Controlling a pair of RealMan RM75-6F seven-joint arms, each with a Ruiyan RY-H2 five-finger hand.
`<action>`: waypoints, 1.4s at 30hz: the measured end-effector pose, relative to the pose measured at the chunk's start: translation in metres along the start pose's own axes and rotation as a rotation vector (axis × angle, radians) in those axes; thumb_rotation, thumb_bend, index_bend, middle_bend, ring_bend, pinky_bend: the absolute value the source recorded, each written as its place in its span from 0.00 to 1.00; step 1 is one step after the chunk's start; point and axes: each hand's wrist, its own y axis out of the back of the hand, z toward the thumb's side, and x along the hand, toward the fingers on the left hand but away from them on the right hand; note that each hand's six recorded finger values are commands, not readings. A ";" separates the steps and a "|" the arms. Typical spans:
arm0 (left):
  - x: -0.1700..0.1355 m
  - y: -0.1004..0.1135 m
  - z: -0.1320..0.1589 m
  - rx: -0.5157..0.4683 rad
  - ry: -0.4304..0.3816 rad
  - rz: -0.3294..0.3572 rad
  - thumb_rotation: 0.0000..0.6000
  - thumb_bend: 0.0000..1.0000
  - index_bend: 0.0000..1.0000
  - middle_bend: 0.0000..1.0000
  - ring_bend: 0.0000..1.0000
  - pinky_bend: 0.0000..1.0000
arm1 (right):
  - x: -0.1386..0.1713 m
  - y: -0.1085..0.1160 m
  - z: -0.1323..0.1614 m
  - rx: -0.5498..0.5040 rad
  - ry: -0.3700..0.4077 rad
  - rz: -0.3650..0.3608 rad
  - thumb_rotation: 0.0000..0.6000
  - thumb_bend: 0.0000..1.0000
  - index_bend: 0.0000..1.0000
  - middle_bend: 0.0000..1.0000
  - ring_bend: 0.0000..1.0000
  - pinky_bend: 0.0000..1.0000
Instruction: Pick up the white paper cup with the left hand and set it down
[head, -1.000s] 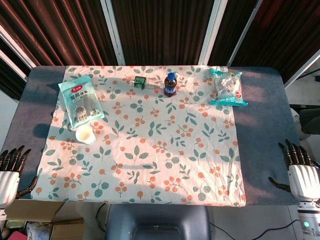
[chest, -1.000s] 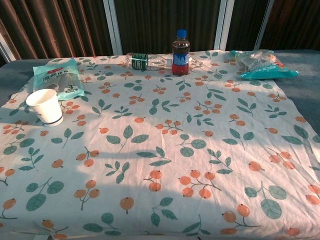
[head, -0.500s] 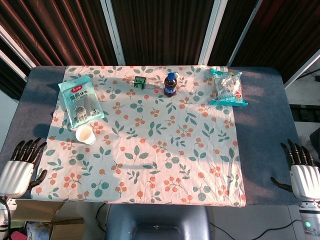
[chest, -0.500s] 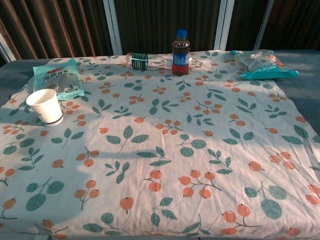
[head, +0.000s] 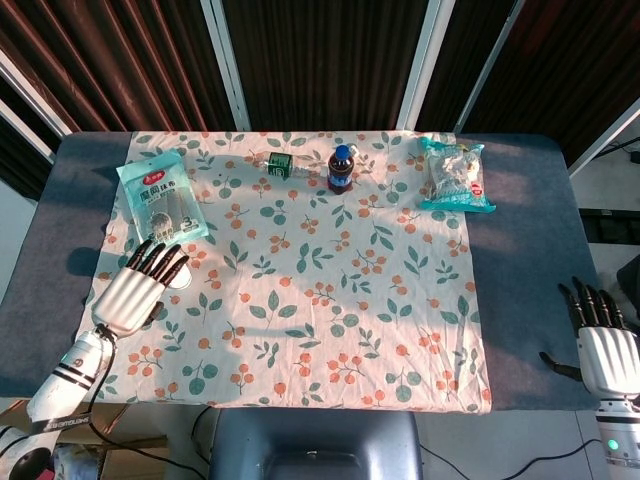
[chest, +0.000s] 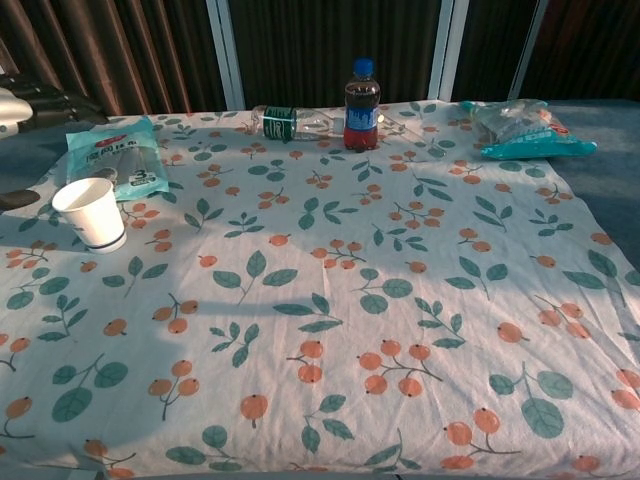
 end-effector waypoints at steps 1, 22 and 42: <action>0.006 -0.001 0.003 0.032 -0.003 -0.013 1.00 0.34 0.00 0.00 0.00 0.00 | 0.000 0.000 -0.001 0.000 -0.004 0.000 1.00 0.00 0.00 0.00 0.00 0.00; 0.092 -0.065 0.028 0.362 0.057 -0.351 1.00 0.33 0.00 0.00 0.00 0.00 | 0.000 -0.004 -0.012 -0.010 -0.033 0.010 1.00 0.00 0.00 0.00 0.00 0.00; 0.092 -0.074 0.017 0.466 0.099 -0.380 1.00 0.50 0.16 0.17 0.00 0.00 | -0.003 -0.009 -0.010 -0.005 -0.037 0.026 1.00 0.00 0.00 0.00 0.00 0.00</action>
